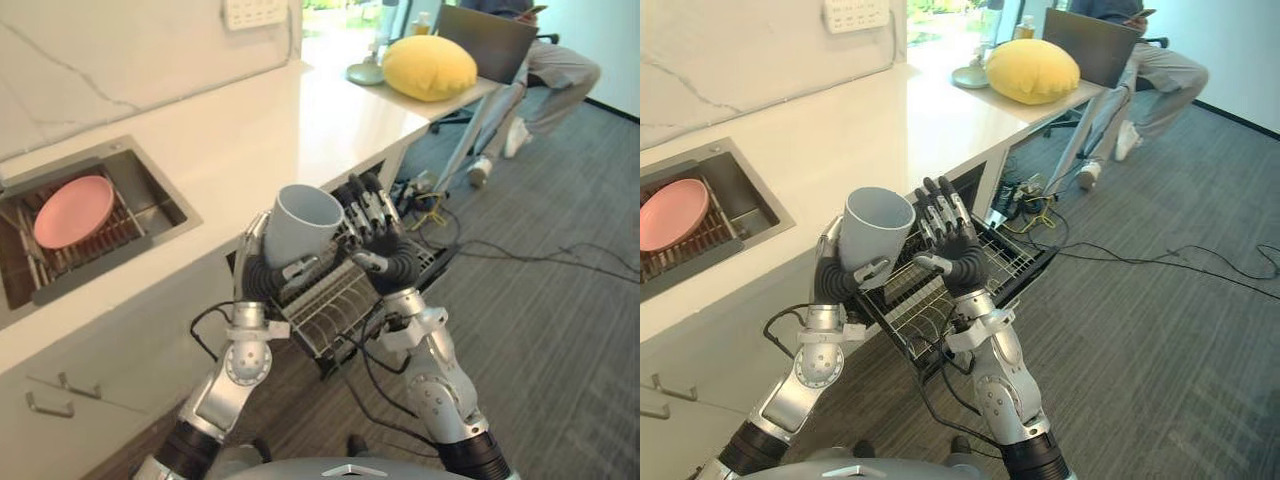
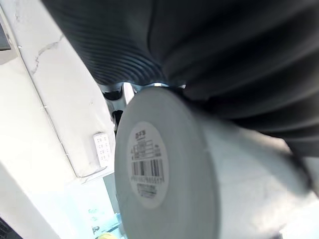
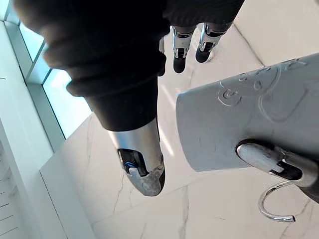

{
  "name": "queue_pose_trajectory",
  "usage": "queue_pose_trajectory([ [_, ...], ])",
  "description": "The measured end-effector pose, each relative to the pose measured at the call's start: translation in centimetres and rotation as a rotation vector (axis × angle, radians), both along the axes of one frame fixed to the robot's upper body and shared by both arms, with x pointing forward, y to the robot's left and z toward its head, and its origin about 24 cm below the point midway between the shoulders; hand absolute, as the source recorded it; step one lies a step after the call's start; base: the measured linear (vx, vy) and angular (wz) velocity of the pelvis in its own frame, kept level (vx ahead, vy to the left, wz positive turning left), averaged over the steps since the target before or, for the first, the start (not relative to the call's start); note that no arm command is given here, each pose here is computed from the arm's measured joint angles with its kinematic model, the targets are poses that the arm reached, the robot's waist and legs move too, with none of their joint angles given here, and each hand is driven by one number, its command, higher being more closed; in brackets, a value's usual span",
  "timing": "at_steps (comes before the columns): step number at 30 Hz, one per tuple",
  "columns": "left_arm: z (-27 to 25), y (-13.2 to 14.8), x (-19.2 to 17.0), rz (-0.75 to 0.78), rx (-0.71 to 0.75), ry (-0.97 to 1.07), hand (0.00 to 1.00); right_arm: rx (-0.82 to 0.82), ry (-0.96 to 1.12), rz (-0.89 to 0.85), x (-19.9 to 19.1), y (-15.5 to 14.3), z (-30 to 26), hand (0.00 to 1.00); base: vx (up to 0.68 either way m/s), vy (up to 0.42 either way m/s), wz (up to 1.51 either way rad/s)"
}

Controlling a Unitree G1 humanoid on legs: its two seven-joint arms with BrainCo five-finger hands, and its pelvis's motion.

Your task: Walk over to the sink, pick up the cup, carry it to the dishwasher, place the cup inside the dishwasher, then close the dishwasher door

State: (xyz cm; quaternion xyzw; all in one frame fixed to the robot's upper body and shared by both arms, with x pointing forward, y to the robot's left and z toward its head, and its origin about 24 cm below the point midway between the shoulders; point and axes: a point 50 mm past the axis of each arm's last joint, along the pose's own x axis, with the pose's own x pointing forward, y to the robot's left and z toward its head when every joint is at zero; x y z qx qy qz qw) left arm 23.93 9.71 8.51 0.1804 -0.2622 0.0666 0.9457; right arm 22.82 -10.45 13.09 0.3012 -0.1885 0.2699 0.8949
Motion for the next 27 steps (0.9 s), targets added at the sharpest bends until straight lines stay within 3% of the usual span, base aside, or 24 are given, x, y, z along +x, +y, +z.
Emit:
queue_pose_trajectory([
  [15, -0.4, -0.3, 0.1, -0.008, -0.014, 0.007, 1.00, -0.026, 0.110, 0.004, 0.2, 0.0, -2.4, 0.00, -0.02, -0.004, 0.08],
  [27, -0.6, -4.2, -1.2, -0.201, -0.010, 0.023, 1.00, -0.002, 0.135, 0.001, 0.7, 0.4, -2.3, 0.00, -0.04, 0.011, -0.09],
])
